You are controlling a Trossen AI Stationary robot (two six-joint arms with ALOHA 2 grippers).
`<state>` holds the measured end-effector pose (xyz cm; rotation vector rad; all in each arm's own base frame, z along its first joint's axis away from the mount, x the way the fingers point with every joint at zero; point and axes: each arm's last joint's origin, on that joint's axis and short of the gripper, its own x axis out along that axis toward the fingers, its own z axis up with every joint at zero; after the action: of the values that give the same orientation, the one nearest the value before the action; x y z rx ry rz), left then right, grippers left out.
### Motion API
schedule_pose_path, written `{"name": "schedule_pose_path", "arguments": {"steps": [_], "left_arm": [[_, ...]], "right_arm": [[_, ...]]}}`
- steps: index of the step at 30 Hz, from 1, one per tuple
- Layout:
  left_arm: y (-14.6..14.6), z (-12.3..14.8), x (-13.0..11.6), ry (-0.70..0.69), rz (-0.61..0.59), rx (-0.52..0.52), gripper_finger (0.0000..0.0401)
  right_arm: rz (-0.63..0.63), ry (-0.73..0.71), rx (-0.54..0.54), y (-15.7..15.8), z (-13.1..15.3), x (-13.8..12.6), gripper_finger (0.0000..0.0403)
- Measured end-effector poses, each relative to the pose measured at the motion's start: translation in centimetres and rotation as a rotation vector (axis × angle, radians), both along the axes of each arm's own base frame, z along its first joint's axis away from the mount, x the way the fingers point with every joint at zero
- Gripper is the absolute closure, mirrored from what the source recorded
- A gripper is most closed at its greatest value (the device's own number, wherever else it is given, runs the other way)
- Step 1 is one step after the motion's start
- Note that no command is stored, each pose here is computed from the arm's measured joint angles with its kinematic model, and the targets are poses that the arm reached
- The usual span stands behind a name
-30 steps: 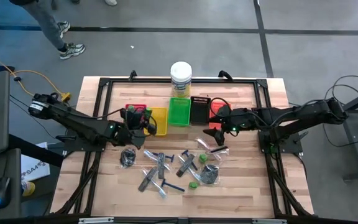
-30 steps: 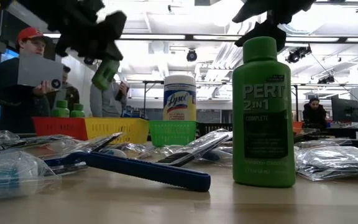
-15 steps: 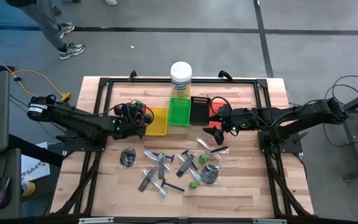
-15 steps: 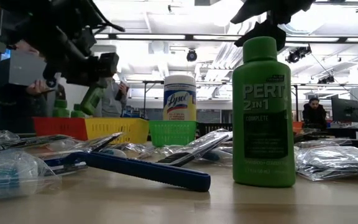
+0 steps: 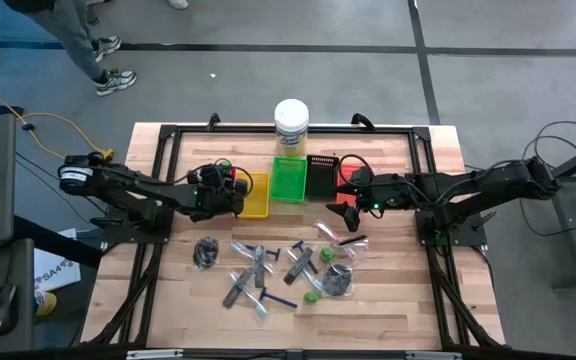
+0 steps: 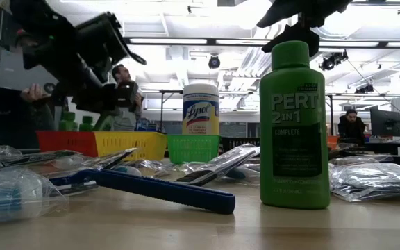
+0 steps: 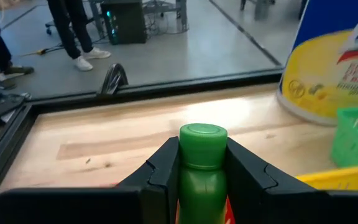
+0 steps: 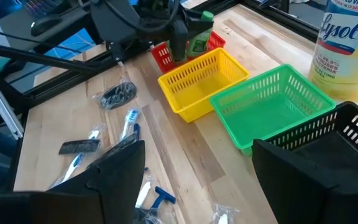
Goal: Pick & Place Travel size toiletries
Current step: Put the green shampoo bottle into the red bin
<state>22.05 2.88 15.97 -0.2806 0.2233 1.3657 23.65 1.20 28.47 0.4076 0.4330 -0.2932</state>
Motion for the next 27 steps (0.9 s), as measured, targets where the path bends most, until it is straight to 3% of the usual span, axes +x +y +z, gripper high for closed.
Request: {"name": "schedule_pose_path", "arguments": {"steps": [18,27], "left_arm": [[0.8,-1.5,0.8,0.012,0.053,0.026,0.031],[1.5,-1.5,0.7,0.02,0.076,0.02,0.0275]], "right_arm": [[0.003,0.001,0.001,0.0,0.0,0.0,0.012],[0.004,0.002,-0.002,0.0,0.0,0.0,0.012]]}}
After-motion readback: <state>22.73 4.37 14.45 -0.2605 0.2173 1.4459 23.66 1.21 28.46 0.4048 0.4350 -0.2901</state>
